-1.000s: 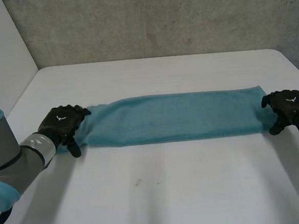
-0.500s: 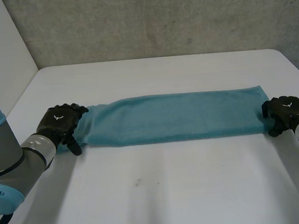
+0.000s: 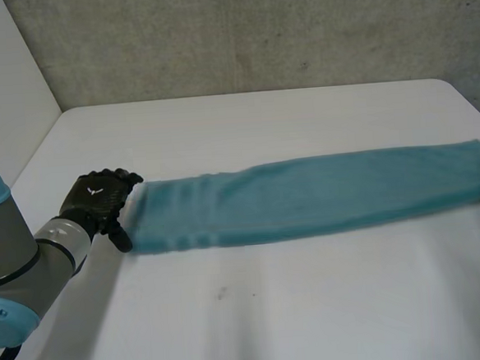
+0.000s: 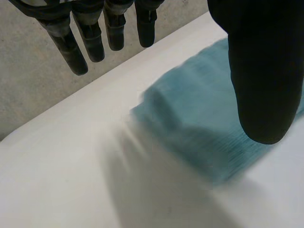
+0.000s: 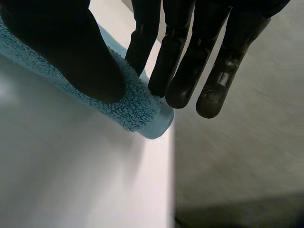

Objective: Fold the laundry

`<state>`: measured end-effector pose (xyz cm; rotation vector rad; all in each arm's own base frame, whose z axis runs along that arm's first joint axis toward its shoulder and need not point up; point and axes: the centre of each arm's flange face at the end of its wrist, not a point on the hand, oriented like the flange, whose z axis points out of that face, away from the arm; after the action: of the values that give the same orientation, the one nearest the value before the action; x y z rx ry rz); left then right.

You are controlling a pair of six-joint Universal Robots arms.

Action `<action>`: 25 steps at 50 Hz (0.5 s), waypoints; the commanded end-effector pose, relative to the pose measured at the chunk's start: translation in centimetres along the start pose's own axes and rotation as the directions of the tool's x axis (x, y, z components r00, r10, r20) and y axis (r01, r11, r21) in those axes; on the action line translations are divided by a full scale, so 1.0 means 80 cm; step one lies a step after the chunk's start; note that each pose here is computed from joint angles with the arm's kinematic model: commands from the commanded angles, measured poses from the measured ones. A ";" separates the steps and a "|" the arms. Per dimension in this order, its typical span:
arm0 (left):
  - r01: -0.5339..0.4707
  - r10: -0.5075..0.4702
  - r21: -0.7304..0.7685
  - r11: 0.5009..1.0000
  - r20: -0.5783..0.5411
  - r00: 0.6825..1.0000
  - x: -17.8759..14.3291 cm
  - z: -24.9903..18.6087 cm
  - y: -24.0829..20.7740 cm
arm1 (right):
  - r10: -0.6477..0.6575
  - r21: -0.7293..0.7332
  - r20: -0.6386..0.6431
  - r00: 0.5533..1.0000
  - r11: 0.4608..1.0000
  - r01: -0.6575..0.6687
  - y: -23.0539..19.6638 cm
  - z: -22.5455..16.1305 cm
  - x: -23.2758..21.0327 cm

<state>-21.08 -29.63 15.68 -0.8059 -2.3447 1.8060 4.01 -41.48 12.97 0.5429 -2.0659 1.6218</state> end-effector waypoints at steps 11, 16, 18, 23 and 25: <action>-0.001 0.001 0.016 1.000 0.014 1.000 -0.006 -0.002 -0.007 | -0.138 0.211 -0.069 0.988 0.966 0.150 -0.105 -0.014 -0.001; -0.001 0.001 0.022 1.000 0.018 1.000 -0.007 -0.003 -0.009 | -0.187 0.421 0.066 0.980 0.896 0.143 -0.189 -0.067 -0.097; -0.002 0.001 0.025 1.000 0.019 1.000 -0.007 -0.003 -0.010 | -0.216 0.523 0.127 0.968 0.844 0.119 -0.227 -0.103 -0.142; -0.002 0.001 0.026 1.000 0.022 1.000 -0.008 -0.004 -0.011 | -0.276 0.661 0.248 0.929 0.749 0.046 -0.271 -0.168 -0.215; -0.002 0.002 0.028 1.000 0.021 1.000 -0.007 -0.004 -0.011 | -0.332 0.712 0.336 0.882 0.702 -0.007 -0.276 -0.205 -0.270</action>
<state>-20.77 -29.77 16.66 -0.7902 -2.3295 1.8484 24.62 -37.28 22.53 1.0677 -1.6209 2.0902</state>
